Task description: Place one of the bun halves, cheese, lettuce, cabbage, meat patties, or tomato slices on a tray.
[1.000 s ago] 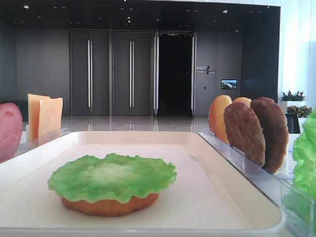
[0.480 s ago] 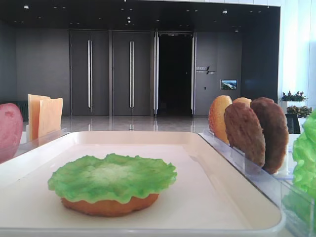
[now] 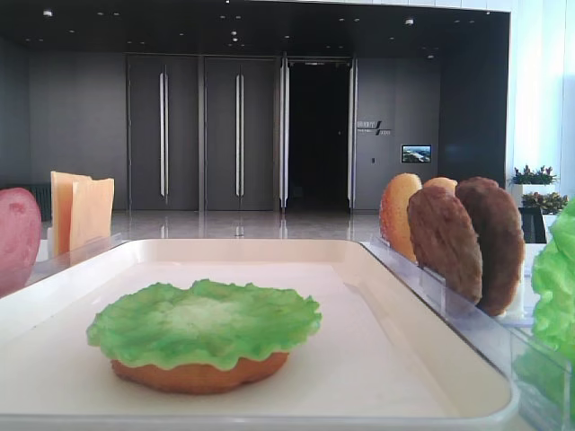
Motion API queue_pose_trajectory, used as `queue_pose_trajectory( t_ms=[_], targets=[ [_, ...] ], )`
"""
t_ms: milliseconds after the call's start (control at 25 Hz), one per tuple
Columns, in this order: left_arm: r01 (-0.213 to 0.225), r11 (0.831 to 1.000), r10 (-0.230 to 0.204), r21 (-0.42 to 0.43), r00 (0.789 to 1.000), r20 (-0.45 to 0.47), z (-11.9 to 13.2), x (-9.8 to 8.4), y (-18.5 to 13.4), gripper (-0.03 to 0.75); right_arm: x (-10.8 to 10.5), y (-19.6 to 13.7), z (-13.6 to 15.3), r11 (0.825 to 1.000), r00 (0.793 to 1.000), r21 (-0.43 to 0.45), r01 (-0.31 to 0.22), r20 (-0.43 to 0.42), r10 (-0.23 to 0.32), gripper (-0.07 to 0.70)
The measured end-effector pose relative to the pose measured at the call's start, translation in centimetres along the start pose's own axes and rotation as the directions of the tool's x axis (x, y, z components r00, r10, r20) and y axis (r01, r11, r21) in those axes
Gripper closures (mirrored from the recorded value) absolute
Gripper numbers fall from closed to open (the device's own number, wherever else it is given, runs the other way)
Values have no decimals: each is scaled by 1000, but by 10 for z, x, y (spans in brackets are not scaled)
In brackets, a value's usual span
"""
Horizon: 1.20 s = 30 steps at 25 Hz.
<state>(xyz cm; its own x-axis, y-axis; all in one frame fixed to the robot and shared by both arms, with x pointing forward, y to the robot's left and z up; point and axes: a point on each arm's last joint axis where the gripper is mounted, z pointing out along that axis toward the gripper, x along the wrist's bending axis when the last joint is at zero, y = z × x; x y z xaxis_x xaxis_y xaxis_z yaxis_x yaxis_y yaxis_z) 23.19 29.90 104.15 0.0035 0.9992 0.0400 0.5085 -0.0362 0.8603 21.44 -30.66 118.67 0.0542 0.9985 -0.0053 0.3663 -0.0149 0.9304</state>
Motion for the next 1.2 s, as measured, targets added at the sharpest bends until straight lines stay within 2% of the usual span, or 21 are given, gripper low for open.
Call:
queue_pose_trajectory(
  t_ms=[280,400,600,1000,1200],
  targets=[
    [0,1000,0,0,1000,0,0,0,0,181,1,-67,3,1000,999,2,-12,-32,12,184],
    [0,1000,0,0,1000,0,0,0,0,181,2,-85,6,1000,999,3,-14,-38,14,184],
    [0,1000,0,0,1000,0,0,0,0,181,6,-96,20,998,997,62,-24,-77,29,184],
    [0,1000,0,0,1000,0,0,0,0,181,9,-124,61,985,997,171,-16,-71,28,184],
    [0,1000,0,0,1000,0,0,0,0,181,9,-124,63,987,997,163,-16,-71,28,184]
  ],
)
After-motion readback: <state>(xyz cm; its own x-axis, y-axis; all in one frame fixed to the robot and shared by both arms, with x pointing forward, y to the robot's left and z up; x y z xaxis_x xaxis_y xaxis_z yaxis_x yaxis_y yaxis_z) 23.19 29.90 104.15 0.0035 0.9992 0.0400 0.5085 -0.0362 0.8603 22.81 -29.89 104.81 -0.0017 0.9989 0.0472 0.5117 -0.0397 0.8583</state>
